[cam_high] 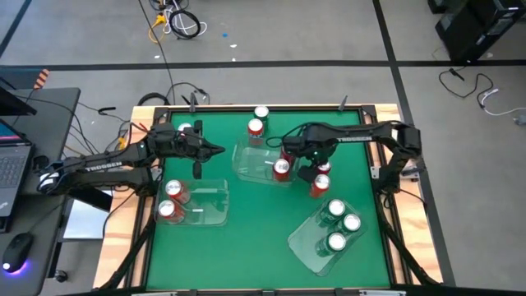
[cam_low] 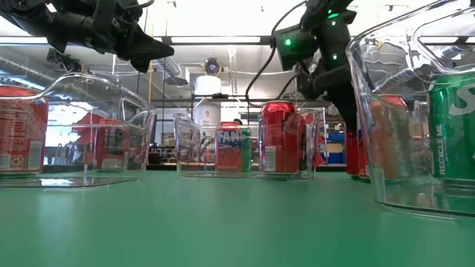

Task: Sort soda cans
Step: Put the right red black soda can into the top transparent bin

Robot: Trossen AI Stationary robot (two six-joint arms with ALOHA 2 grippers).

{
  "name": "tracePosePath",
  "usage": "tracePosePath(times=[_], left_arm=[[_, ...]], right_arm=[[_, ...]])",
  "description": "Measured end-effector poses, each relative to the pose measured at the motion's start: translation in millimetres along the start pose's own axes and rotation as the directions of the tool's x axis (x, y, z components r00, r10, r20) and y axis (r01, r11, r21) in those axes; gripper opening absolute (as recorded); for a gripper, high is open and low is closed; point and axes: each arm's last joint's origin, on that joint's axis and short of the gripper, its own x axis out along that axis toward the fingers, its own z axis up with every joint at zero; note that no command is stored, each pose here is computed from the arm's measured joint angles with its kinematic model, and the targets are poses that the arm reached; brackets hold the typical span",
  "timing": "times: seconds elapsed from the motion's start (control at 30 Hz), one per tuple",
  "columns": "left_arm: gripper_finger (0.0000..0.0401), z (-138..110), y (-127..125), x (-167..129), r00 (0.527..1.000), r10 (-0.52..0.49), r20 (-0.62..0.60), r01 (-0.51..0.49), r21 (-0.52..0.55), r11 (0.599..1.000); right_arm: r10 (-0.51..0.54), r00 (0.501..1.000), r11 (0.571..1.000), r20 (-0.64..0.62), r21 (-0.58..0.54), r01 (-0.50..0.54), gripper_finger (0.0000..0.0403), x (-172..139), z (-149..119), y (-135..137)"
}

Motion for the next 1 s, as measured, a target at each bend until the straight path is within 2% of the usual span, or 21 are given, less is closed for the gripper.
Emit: tracePosePath(times=[0.13,0.17,0.3,0.47,0.57,0.67,0.77,0.9,1.0], left_arm=[[0.0002,0,0,0,1.000,0.000,0.004,0.000,-0.001,1.000],[0.0002,0,0,0,1.000,0.000,0.004,0.000,-0.001,1.000],[0.0002,1,0,0,1.000,0.005,0.005,-0.005,-0.001,1.000],[0.0002,1,0,0,1.000,0.008,0.006,-0.008,-0.001,1.000],[0.0002,1,0,0,1.000,0.008,0.006,-0.008,-0.002,1.000],[0.0002,1,0,0,1.000,0.009,0.006,-0.009,-0.004,1.000],[0.0002,1,0,0,1.000,0.009,0.006,-0.009,-0.005,1.000],[0.0002,1,0,0,1.000,0.008,0.004,-0.008,-0.006,1.000],[0.0002,0,0,0,1.000,0.008,0.000,-0.008,-0.007,1.000]], right_arm=[[-0.008,1.000,1.000,-0.016,-0.024,0.008,0.0288,2,0,1],[-0.010,1.000,0.999,-0.019,-0.034,0.010,0.0281,1,-1,0],[-0.025,1.000,0.998,-0.010,-0.053,0.024,0.0282,-12,-8,-3],[-0.055,0.995,0.996,0.080,-0.065,0.060,0.0282,-56,-15,-4],[-0.020,0.985,0.997,0.170,-0.066,0.031,0.0282,-89,-19,-2],[0.064,0.959,0.996,0.275,-0.079,-0.044,0.0282,-121,-22,0],[0.092,0.926,0.994,0.365,-0.084,-0.065,0.0282,-145,-26,0],[0.099,0.890,0.994,0.444,-0.090,-0.065,0.0282,-159,-26,-2],[0.142,0.848,0.987,0.511,-0.138,-0.082,0.0282,-161,-16,5]])
